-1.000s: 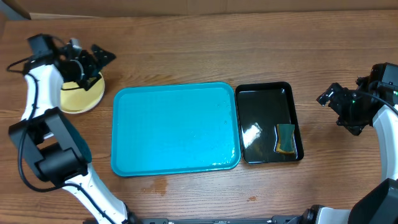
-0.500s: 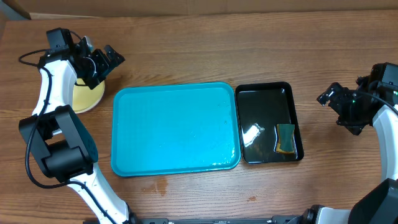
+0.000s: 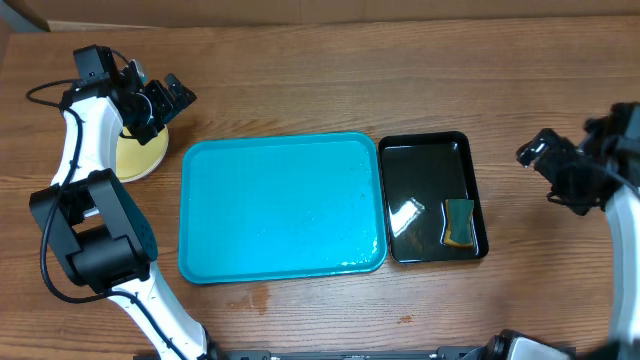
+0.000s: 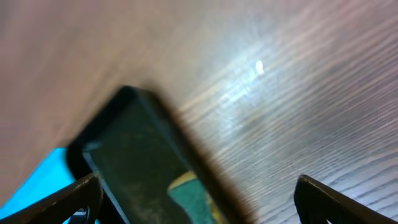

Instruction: Clean dirty plates on tray and stack at the side

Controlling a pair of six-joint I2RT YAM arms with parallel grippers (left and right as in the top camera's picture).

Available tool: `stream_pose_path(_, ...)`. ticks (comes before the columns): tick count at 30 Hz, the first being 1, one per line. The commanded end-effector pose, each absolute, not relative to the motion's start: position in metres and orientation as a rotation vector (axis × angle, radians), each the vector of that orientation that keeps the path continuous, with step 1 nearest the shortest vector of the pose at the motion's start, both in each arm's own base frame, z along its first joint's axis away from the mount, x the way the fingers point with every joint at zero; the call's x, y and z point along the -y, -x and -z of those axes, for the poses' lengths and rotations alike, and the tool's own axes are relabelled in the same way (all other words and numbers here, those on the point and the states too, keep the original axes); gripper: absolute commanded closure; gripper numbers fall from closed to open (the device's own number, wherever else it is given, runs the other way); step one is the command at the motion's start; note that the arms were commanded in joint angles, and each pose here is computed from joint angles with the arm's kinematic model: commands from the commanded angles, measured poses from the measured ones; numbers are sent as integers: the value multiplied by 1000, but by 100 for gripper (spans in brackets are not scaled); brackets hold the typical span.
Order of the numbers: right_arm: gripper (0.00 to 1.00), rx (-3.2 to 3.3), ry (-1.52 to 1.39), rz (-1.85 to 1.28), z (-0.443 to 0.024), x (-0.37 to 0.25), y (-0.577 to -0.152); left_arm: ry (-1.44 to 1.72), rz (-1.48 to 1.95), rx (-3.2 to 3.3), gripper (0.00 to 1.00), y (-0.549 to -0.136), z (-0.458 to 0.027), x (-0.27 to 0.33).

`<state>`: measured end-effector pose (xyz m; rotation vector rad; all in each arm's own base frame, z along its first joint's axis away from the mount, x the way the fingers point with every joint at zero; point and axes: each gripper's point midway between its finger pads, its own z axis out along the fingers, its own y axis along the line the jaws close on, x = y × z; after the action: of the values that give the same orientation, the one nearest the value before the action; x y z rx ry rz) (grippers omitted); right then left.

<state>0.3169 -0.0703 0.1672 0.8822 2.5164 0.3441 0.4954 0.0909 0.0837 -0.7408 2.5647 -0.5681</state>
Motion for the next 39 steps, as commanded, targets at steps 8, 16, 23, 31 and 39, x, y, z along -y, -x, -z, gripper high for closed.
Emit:
stream_pose_path(8,0,-2063,-626,-296,-313,46,-260,696,543,-2547,0,-502,-93,-94)
stream_pose_path(16,0,-1873,-290,-398,-371,-18,-200,697,543,-2548,0,-502,-92,-94)
stream_pose_path(23,0,-1766,-92,-315,-370,-28,-161,696,543,-2547,0,-502,-93,-94)
stream_pose_path(31,0,-1525,-29,-327,-349,-32,-173,696,543,-2547,0,-502,-93,-94)
stream_pose_path(39,0,-1227,55,-347,-345,-40,-189,696,543,-2547,0,-502,-93,-94)
